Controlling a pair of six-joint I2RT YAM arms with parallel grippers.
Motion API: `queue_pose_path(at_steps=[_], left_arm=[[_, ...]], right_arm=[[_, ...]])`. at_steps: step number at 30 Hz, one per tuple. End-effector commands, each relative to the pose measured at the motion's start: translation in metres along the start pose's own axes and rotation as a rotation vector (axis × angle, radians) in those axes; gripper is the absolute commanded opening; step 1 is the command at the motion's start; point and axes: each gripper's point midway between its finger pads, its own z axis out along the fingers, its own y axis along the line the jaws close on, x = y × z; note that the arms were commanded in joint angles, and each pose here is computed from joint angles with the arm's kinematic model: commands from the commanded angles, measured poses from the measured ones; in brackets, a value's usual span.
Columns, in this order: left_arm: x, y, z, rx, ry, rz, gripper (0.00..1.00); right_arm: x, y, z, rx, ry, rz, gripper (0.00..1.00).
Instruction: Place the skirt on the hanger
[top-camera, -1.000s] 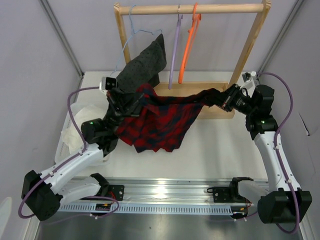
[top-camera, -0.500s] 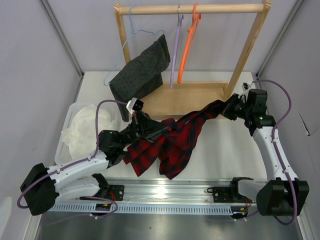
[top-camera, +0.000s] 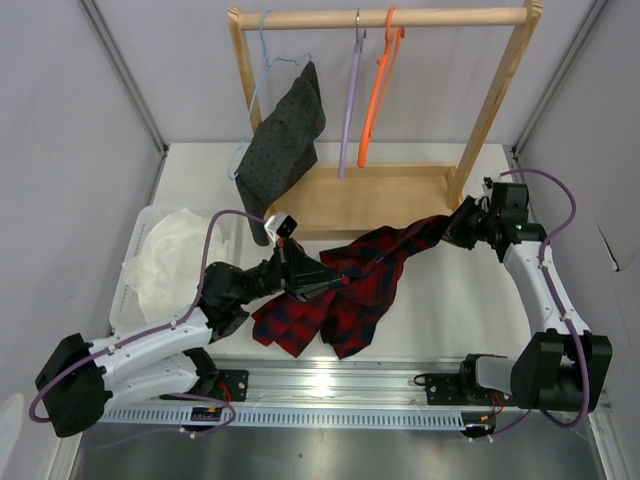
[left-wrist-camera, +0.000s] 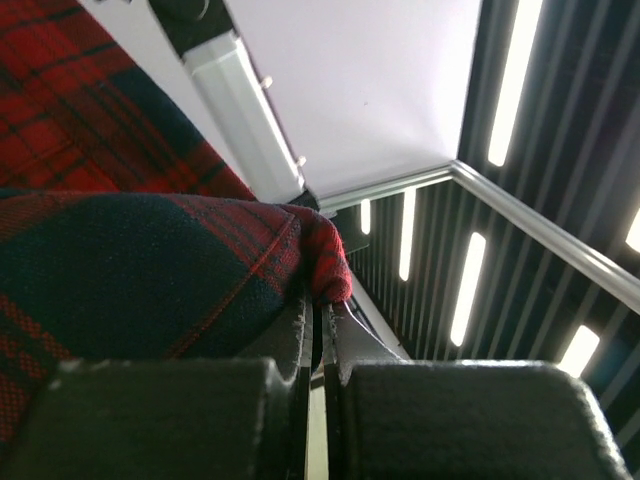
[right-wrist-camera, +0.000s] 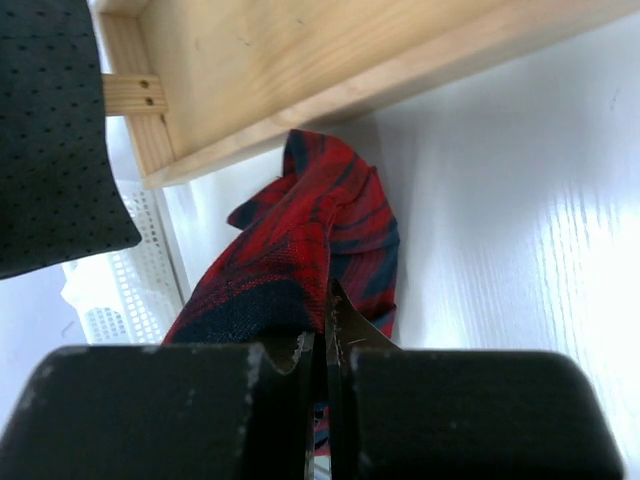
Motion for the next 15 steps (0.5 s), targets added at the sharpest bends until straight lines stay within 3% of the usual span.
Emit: queue_pose_path(at_steps=[1,9,15], left_arm=[[0.086,-0.103,-0.038,0.321,0.338,0.159,0.00],[0.120,-0.107,-0.045,0.339,0.477,0.193,0.00],[0.132,-0.125,-0.060,0.419,0.501,0.214,0.00]], right_arm=[[-0.057,-0.068,0.004,0.280,-0.229,-0.032,0.00],[-0.058,-0.084,0.019,0.319,-0.210,-0.009,0.00],[-0.059,-0.098,0.025,0.368,-0.200,-0.009,0.00]])
